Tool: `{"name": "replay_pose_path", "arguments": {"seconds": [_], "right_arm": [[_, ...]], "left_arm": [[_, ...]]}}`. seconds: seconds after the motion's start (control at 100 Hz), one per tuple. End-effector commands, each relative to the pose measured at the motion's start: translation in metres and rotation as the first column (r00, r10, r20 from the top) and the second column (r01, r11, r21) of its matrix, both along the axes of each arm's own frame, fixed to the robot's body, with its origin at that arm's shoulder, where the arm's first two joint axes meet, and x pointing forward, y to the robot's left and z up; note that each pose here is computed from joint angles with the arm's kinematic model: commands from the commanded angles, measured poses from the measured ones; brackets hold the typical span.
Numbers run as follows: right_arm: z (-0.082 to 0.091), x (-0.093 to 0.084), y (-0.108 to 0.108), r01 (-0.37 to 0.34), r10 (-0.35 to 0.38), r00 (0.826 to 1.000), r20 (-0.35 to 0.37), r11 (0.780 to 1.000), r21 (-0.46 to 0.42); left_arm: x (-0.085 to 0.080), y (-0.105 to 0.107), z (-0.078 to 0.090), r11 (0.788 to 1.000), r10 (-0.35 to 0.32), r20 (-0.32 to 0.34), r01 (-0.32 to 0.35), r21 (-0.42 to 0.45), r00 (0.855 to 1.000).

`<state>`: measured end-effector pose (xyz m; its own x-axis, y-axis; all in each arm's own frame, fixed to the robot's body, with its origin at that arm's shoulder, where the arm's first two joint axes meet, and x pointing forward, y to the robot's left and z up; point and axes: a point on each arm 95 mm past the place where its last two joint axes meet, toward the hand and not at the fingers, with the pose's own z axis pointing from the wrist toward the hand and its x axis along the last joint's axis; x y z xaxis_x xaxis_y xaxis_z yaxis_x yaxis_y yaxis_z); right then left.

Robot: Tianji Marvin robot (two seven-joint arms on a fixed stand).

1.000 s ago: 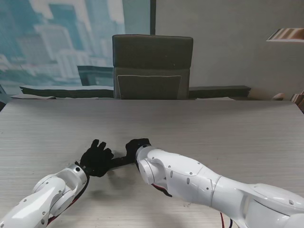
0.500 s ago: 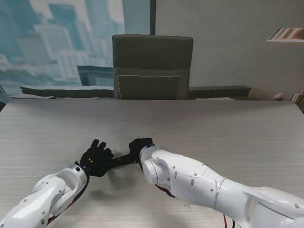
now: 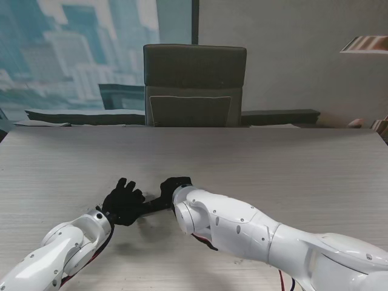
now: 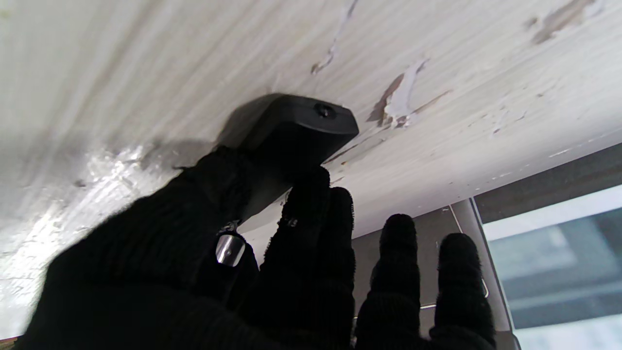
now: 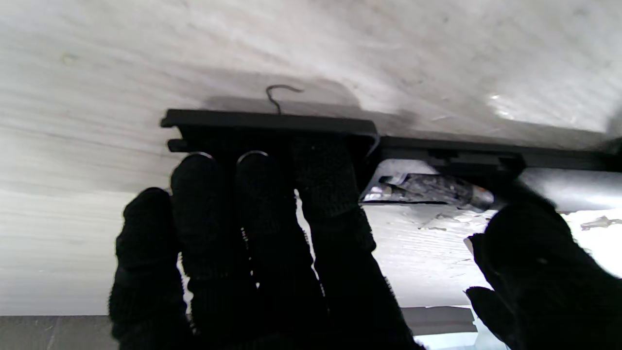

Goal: Install the batteries into the remote control and close the cover

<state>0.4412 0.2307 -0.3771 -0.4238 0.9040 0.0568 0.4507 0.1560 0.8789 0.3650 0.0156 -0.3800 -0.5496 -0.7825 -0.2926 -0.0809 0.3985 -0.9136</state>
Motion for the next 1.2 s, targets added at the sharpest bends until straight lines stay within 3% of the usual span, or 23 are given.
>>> {"name": "replay_pose_path", "arguments": {"seconds": [0.0,0.81,1.19], "right_arm": [[-0.010,-0.007,0.003,-0.010,0.009,0.999,-0.041,1.000,-0.010],[-0.021,-0.006,0.005,-0.023,0.023,0.998,-0.067,1.000,0.000],[-0.029,-0.005,-0.007,-0.006,0.000,0.997,-0.075,0.997,-0.076]], "left_arm": [[-0.012,0.007,-0.024,0.999,0.010,-0.077,-0.007,0.044,0.997],[-0.012,0.005,-0.023,0.998,-0.006,-0.075,0.010,0.056,0.997],[-0.012,0.005,-0.023,0.998,-0.004,-0.077,0.008,0.056,0.997]]}}
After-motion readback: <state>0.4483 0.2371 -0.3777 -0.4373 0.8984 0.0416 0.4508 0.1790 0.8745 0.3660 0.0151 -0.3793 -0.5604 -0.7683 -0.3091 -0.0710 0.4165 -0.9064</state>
